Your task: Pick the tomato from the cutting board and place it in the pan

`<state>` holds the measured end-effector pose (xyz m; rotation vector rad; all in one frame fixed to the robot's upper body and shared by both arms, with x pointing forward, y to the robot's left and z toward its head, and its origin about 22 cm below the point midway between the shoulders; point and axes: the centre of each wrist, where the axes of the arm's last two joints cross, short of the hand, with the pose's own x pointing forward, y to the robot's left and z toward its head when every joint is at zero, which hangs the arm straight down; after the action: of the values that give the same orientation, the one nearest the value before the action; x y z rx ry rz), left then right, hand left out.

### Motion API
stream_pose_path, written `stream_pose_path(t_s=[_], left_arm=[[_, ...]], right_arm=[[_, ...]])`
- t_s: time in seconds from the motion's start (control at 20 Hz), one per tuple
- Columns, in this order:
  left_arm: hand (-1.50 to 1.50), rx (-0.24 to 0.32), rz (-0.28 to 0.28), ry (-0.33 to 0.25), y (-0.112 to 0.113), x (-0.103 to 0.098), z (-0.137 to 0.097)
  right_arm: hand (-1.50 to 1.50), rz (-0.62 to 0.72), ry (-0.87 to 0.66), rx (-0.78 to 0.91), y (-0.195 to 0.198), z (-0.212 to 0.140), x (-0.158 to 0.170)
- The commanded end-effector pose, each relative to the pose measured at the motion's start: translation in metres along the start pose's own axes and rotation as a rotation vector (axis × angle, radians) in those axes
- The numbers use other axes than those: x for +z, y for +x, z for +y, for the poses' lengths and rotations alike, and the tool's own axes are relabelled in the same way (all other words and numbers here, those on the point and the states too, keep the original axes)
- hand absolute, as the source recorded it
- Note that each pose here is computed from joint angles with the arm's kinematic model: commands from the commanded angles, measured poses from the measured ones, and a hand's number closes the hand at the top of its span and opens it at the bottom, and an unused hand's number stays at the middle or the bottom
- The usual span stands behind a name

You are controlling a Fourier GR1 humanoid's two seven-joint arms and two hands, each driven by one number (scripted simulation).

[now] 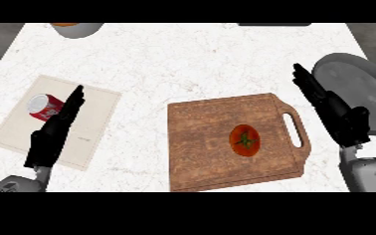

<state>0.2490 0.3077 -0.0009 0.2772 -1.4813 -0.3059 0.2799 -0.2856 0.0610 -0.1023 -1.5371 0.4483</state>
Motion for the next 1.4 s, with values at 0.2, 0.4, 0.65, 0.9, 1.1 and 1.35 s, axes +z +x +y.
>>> stream_pose_path(t_s=[0.2,0.4,0.65,0.9,1.1,1.35], left_arm=[[0.00,0.228,-0.045,0.134,0.036,-0.023,0.001],[0.00,0.320,0.017,0.162,0.033,-0.020,0.000],[0.00,0.331,0.026,0.163,0.042,-0.016,0.002],[0.00,0.343,0.021,0.152,0.057,-0.022,-0.001],[0.00,0.343,-0.003,0.105,0.061,-0.023,-0.009],[0.00,0.351,-0.019,0.078,0.067,-0.027,-0.021]], right_arm=[[1.50,-0.461,-0.288,-0.085,0.077,0.010,0.005],[1.50,-0.355,-0.615,0.250,0.048,-0.014,0.048],[-1.50,-0.259,-0.624,0.417,0.022,0.028,0.121],[-1.50,-0.221,-0.562,0.628,0.045,0.043,0.166],[-1.50,-0.186,-0.568,0.685,0.091,0.048,0.172],[-1.50,-0.018,-0.460,0.856,0.080,0.046,0.149]])
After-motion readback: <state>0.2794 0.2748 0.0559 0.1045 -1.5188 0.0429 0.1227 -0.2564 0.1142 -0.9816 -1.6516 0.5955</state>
